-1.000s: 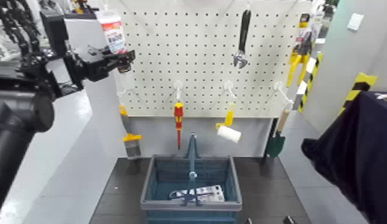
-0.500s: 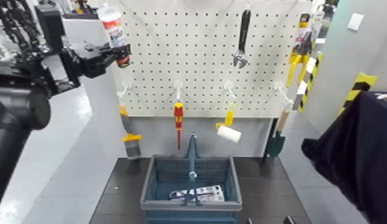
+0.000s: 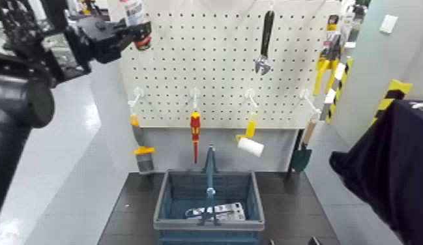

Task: Put the red glue tube into the crate.

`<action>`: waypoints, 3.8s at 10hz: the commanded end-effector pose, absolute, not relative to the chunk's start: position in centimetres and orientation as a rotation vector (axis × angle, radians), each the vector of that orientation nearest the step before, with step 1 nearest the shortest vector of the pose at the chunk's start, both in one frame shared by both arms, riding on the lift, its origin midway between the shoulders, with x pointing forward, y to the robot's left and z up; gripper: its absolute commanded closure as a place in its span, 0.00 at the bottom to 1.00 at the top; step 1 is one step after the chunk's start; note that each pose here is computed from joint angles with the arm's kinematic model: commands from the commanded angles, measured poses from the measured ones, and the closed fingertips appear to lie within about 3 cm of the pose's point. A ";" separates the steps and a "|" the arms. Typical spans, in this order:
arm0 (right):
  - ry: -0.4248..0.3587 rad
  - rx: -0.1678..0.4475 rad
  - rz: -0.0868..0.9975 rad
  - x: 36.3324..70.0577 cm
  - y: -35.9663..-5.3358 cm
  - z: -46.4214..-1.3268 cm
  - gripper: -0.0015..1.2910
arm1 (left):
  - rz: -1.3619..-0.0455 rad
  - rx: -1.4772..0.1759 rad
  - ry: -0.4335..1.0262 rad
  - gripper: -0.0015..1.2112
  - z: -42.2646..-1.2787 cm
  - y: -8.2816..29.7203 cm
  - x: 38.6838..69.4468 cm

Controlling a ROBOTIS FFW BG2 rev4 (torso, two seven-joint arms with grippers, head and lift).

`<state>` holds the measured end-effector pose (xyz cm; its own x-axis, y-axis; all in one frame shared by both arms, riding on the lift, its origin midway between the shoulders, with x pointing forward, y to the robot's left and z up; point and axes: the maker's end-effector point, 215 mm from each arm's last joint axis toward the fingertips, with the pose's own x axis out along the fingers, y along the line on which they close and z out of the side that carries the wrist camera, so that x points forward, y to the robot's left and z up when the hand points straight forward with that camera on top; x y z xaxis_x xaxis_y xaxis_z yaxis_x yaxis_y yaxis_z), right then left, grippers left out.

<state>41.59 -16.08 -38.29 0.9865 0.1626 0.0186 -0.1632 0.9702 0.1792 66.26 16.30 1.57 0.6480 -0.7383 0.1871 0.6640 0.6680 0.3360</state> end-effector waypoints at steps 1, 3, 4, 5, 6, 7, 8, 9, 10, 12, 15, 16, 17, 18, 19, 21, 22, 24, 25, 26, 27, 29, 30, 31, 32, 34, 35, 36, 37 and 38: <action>-0.001 0.181 0.164 41.5 -16.1 -38.4 0.12 | -0.851 0.263 -0.360 0.96 3.0 13.5 63.9; -0.002 0.180 0.167 41.5 -16.0 -38.3 0.12 | -0.868 0.252 -0.356 0.96 2.5 12.5 63.5; 0.000 0.180 0.168 41.5 -15.9 -38.3 0.12 | -0.879 0.240 -0.339 0.96 1.4 11.8 63.5; 0.000 0.181 0.170 41.6 -15.9 -38.4 0.12 | -0.904 0.211 -0.309 0.96 -0.3 10.7 63.5; 0.001 0.180 0.172 41.5 -15.8 -38.4 0.12 | -0.925 0.181 -0.278 0.96 -2.3 9.6 63.5; 0.003 0.179 0.172 41.5 -15.7 -38.5 0.12 | -0.941 0.144 -0.247 0.96 -4.4 8.9 63.7; 0.003 0.179 0.172 41.5 -15.7 -38.5 0.12 | -0.956 0.118 -0.207 0.96 -6.7 8.2 63.9; 0.003 0.179 0.172 41.5 -15.7 -38.5 0.12 | -0.967 0.075 -0.166 0.96 -9.3 7.6 64.0; 0.003 0.181 0.170 41.6 -15.8 -38.4 0.12 | -0.972 0.033 -0.127 0.96 -11.8 7.2 64.0; 0.003 0.180 0.171 41.6 -15.9 -38.5 0.12 | -0.991 -0.037 -0.047 0.96 -16.6 6.1 63.9; 0.005 0.186 0.169 41.5 -16.0 -38.5 0.12 | -0.998 -0.134 0.050 0.96 -22.7 5.0 62.7; 0.003 0.185 0.167 41.6 -16.1 -38.5 0.12 | -0.999 -0.160 0.088 0.96 -24.9 4.8 62.0; 0.003 0.186 0.167 41.5 -16.1 -38.5 0.12 | -0.994 -0.185 0.118 0.96 -26.8 4.6 61.4; 0.001 0.186 0.168 41.5 -16.1 -38.5 0.12 | -0.992 -0.204 0.139 0.96 -28.0 4.5 60.9; 0.001 0.185 0.168 41.5 -16.1 -38.5 0.12 | -0.987 -0.217 0.167 0.96 -29.5 4.6 60.4; 0.001 0.184 0.169 41.5 -16.1 -38.5 0.12 | -0.968 -0.237 0.198 0.96 -31.4 5.2 59.8; 0.001 0.184 0.169 41.5 -16.1 -38.5 0.12 | -0.956 -0.240 0.210 0.96 -32.2 5.7 59.8; 0.001 0.184 0.170 41.5 -16.1 -38.5 0.12 | -0.936 -0.250 0.231 0.96 -33.4 6.4 59.6; 0.001 0.184 0.170 41.5 -16.1 -38.5 0.12 | -0.931 -0.254 0.243 0.96 -34.1 6.6 59.6; 0.001 0.184 0.172 41.5 -16.0 -38.5 0.12 | -0.923 -0.259 0.251 0.96 -34.7 6.8 59.5; 0.000 0.183 0.174 41.5 -16.0 -38.4 0.12 | -0.920 -0.260 0.258 0.96 -35.0 7.0 59.5; -0.002 0.184 0.174 41.5 -16.0 -38.3 0.12 | -0.912 -0.259 0.267 0.96 -35.5 7.2 59.5; -0.001 0.183 0.176 41.5 -16.0 -38.4 0.12 | -0.910 -0.261 0.269 0.95 -35.6 7.3 59.5; -0.002 0.183 0.178 41.5 -15.9 -38.3 0.12 | -0.908 -0.260 0.267 0.76 -35.5 7.4 59.6; -0.002 0.181 0.178 41.5 -15.9 -38.3 0.12 | -0.904 -0.261 0.262 0.38 -35.5 7.5 59.6; -0.004 0.181 0.178 41.5 -15.9 -38.3 0.12 | -0.902 -0.258 0.266 0.00 -35.6 7.7 59.6; -0.004 0.181 0.178 41.5 -15.9 -38.3 0.12 | -0.903 -0.257 0.263 0.00 -35.5 7.6 59.7; -0.004 0.181 0.178 41.5 -15.9 -38.3 0.12 | -0.900 -0.255 0.262 0.00 -35.4 7.6 59.8; -0.002 0.181 0.178 41.5 -15.9 -38.4 0.12 | -0.900 -0.253 0.257 0.00 -35.2 7.5 59.9; -0.002 0.183 0.177 41.5 -16.0 -38.4 0.12 | -0.900 -0.253 0.256 0.00 -35.1 7.5 59.9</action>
